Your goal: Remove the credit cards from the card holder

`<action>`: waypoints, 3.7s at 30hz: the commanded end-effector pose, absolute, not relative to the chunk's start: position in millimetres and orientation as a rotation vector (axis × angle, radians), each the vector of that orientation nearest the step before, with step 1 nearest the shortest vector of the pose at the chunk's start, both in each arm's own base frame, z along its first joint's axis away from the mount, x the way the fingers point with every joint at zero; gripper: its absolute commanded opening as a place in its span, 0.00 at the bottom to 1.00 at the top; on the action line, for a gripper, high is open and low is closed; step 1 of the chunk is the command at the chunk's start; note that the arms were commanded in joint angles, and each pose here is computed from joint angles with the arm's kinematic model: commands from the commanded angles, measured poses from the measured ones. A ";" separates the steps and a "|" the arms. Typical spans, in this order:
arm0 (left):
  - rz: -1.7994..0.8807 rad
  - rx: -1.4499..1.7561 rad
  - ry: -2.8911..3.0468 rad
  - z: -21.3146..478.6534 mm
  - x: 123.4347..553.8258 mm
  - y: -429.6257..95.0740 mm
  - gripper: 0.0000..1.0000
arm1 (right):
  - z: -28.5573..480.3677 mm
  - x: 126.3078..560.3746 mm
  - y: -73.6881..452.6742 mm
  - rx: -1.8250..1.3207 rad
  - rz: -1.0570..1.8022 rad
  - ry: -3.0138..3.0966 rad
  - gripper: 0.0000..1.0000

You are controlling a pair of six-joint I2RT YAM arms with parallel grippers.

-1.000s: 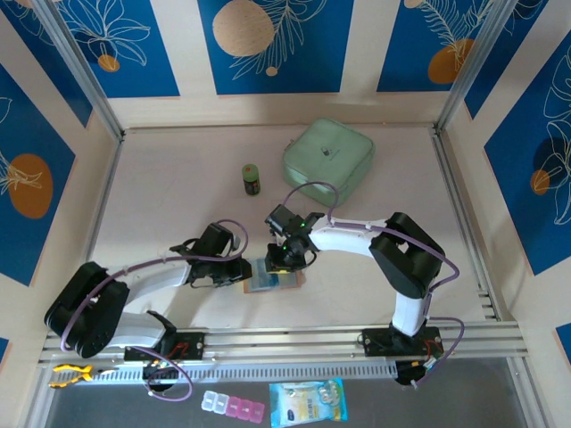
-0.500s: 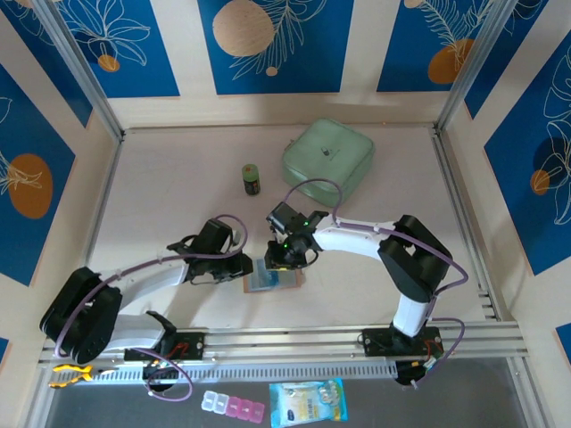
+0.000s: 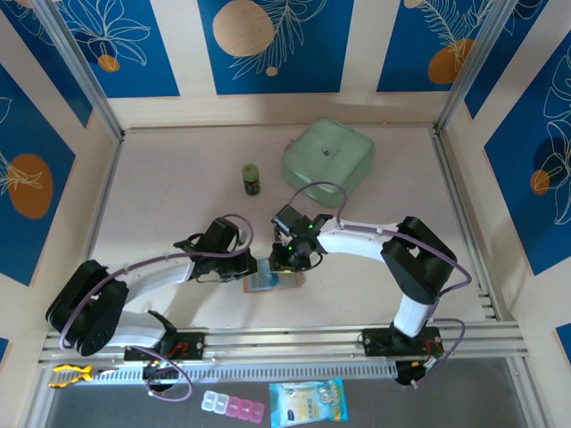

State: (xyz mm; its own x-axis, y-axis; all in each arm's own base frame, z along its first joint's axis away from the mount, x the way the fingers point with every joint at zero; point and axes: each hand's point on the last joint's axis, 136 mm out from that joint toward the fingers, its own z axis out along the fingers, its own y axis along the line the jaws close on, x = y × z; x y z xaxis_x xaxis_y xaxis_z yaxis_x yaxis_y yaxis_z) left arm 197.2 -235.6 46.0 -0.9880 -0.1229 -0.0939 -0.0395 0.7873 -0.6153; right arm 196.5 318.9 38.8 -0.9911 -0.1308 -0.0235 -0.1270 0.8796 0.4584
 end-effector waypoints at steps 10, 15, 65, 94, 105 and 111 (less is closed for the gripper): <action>-0.924 -0.099 2.886 36.1 195.5 -240.5 0.00 | 47.9 198.9 318.8 0.185 -0.806 -3.030 0.28; -0.894 -0.105 2.910 28.2 191.6 -236.2 0.00 | 46.2 199.5 320.8 0.184 -0.818 -3.018 0.28; -0.856 -0.101 2.930 23.9 189.4 -231.6 0.00 | 27.1 196.1 330.7 0.115 -0.982 -2.878 0.28; -0.861 -0.102 2.923 25.3 190.4 -232.2 0.00 | 37.0 195.9 320.9 0.102 -1.001 -2.899 0.13; -0.860 -0.102 2.926 23.9 189.9 -232.2 0.00 | 38.1 196.9 300.8 0.104 -0.895 -2.957 0.13; -0.862 -0.099 2.922 23.7 190.7 -232.5 0.00 | 44.4 197.6 295.5 0.114 -0.865 -2.981 0.13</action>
State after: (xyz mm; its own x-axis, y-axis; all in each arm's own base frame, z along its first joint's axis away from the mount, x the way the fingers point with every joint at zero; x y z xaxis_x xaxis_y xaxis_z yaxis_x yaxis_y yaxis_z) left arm 194.0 -236.0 28.7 -0.9918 -0.1064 -0.0706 -0.0476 0.8213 -0.5685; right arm 199.9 307.0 42.3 -0.9968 -0.0786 0.0117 -0.0575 0.8150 0.5766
